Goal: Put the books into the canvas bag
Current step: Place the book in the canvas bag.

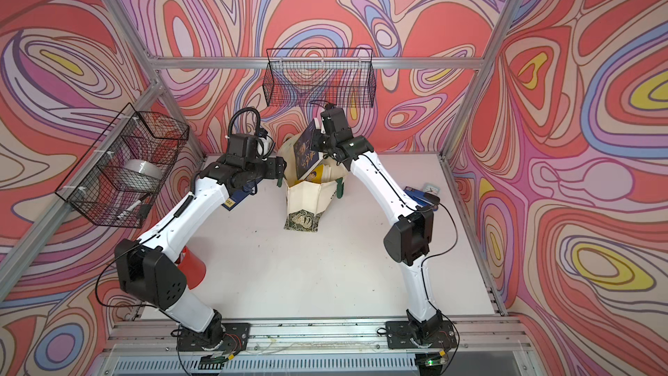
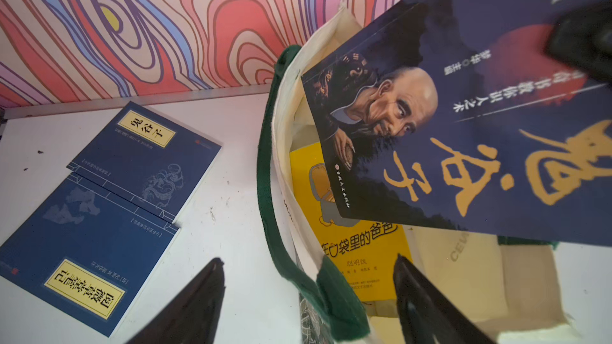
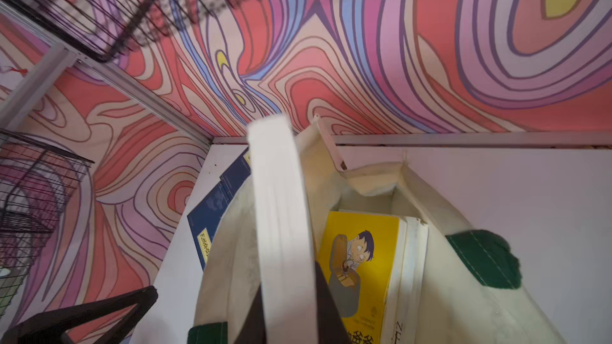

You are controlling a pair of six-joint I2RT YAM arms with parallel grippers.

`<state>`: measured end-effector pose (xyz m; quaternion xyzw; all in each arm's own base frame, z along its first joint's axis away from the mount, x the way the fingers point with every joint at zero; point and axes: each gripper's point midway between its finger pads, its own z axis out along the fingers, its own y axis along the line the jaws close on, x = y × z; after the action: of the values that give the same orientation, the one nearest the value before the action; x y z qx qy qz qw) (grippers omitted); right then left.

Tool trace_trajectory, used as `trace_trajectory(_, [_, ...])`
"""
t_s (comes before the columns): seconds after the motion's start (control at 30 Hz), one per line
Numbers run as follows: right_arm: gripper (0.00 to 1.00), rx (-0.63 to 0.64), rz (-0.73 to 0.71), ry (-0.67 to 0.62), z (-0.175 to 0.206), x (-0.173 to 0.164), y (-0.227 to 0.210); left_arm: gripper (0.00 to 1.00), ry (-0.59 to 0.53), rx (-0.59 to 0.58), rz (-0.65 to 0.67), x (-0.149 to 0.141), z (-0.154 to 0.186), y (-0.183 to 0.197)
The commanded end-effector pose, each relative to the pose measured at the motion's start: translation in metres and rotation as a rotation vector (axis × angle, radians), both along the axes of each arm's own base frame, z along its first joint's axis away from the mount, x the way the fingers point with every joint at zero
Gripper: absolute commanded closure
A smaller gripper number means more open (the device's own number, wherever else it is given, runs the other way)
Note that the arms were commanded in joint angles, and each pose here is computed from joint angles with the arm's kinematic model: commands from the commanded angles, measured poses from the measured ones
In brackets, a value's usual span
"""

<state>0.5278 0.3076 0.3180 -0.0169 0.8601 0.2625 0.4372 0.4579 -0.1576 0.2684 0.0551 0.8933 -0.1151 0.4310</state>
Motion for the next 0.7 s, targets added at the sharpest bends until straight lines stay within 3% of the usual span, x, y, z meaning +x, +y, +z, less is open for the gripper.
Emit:
trace_trajectory(0.0, [1.0,0.057,-0.031,-0.046,0.034,-0.003,-0.002,0.28,0.0,-0.033,-0.001,0.002,-0.003,-0.007])
trace_trajectory(0.13, [1.0,0.065,-0.036,-0.006,0.022,-0.004,0.002,0.36,0.04,-0.052,-0.02,0.005,-0.019,-0.017])
trace_trajectory(0.37, [1.0,0.085,0.018,0.098,-0.019,-0.002,0.029,0.42,0.086,-0.024,-0.045,0.003,-0.044,-0.034])
trace_trajectory(0.67, [1.0,0.087,0.084,0.195,-0.075,0.003,0.064,0.55,0.09,-0.007,-0.04,0.003,-0.057,-0.041])
